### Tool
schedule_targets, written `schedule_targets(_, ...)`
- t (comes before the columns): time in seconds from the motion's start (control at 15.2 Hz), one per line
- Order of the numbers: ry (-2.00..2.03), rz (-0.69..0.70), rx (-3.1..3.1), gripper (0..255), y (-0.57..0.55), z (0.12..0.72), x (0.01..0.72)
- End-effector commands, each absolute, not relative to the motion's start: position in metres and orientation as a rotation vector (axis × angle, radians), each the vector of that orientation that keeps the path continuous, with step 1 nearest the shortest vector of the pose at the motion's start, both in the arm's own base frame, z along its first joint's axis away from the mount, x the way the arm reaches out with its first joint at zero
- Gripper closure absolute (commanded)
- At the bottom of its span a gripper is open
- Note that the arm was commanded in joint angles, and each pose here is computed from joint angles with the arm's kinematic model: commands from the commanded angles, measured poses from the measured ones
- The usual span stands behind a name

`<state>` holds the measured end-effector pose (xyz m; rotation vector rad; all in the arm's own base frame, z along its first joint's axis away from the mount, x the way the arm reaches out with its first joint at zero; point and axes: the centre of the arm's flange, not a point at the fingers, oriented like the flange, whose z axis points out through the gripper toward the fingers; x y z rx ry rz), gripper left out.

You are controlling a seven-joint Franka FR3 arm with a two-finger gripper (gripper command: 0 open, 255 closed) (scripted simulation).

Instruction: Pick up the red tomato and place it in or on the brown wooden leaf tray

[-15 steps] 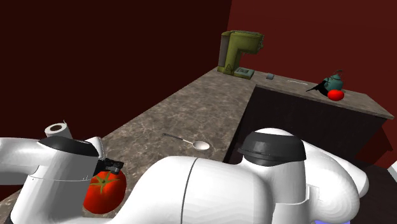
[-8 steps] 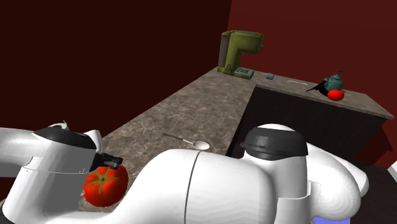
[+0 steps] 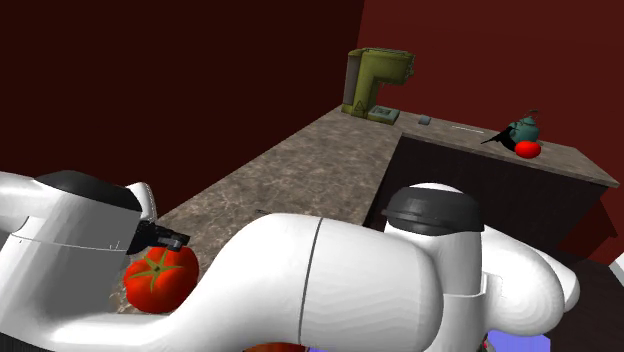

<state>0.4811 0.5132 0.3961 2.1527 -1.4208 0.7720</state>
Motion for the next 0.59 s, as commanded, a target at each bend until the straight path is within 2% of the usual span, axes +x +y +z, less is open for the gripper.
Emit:
schedule_targets(0.0, -1.421, 0.772, 2.153, 255, 0.513, 0.407, 0.481)
schedule_targets(0.26, -1.421, 0.772, 2.153, 255, 0.513, 0.427, 0.481)
schedule_targets(0.53, -1.421, 0.772, 2.153, 255, 0.488, 0.436, 0.435)
